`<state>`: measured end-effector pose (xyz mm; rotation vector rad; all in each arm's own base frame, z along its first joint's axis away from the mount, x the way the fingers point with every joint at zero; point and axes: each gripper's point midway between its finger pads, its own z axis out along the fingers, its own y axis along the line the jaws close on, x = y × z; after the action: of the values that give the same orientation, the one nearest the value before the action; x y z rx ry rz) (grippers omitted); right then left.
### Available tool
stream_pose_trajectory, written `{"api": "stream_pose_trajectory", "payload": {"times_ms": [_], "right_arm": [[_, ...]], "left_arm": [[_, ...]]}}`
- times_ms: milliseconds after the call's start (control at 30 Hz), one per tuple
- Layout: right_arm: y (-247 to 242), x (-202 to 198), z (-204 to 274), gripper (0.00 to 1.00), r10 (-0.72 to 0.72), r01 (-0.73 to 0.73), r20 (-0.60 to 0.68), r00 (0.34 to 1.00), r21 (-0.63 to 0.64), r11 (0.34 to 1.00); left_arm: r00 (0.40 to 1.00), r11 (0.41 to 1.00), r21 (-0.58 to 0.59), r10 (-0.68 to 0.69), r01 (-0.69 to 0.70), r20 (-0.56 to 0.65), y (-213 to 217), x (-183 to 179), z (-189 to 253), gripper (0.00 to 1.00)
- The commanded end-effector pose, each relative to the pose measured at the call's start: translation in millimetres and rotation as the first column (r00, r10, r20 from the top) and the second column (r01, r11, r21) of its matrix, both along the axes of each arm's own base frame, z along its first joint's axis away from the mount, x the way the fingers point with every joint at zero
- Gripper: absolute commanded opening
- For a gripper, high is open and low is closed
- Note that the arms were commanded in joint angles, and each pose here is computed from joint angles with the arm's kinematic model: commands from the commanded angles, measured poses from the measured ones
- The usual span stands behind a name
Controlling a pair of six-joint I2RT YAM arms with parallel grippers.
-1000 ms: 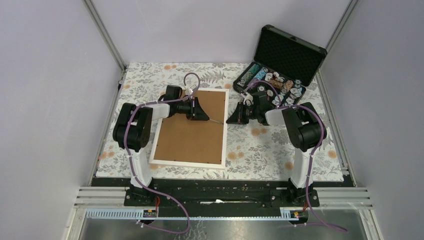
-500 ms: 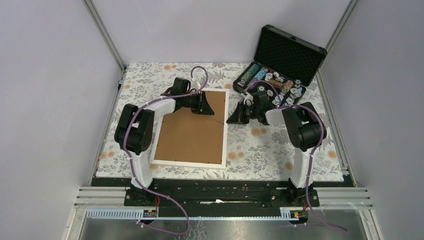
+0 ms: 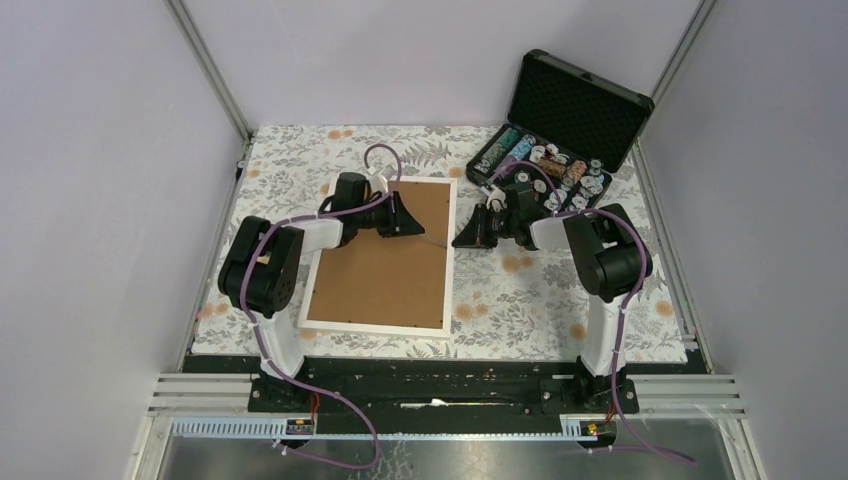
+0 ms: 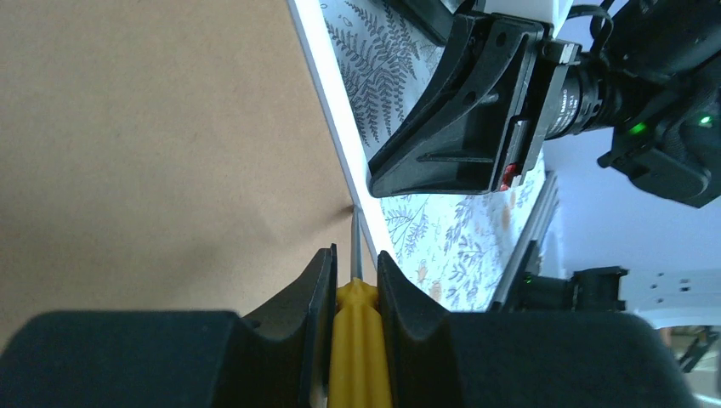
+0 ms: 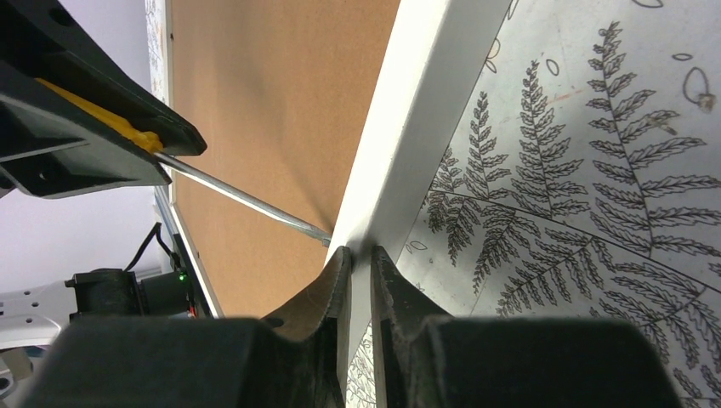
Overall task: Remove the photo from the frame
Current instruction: Release the photo frame item from the photo frame.
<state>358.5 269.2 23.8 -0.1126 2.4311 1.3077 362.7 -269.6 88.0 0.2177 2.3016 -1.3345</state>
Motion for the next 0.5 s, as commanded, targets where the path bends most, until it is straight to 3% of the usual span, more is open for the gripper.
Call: {"api": "stream_pose_trajectory", "payload": {"times_ms": [0, 333, 400, 467], "right_arm": [[12, -7, -31, 0.05, 0.011, -0.012, -0.013, 1.000, -0.077, 0.997], [15, -9, -31, 0.05, 0.013, -0.014, -0.015, 1.000, -0.068, 0.998], [17, -11, -32, 0.05, 0.017, -0.018, -0.017, 1.000, -0.070, 0.997], [18, -13, -33, 0.05, 0.018, -0.020, -0.024, 1.000, -0.070, 0.997]], "left_arm": [[0.966, 0.984, -0.150, -0.126, 0.094, -0.225, -13, -59, 3, 0.00], [0.950, 0.987, -0.158, -0.069, 0.021, -0.306, -20, -64, 1, 0.00], [0.943, 0.995, -0.076, -0.081, 0.060, -0.324, -30, -82, 0, 0.00], [0.952, 0.994, 0.109, 0.024, 0.010, -0.305, -36, -85, -5, 0.00]]}}
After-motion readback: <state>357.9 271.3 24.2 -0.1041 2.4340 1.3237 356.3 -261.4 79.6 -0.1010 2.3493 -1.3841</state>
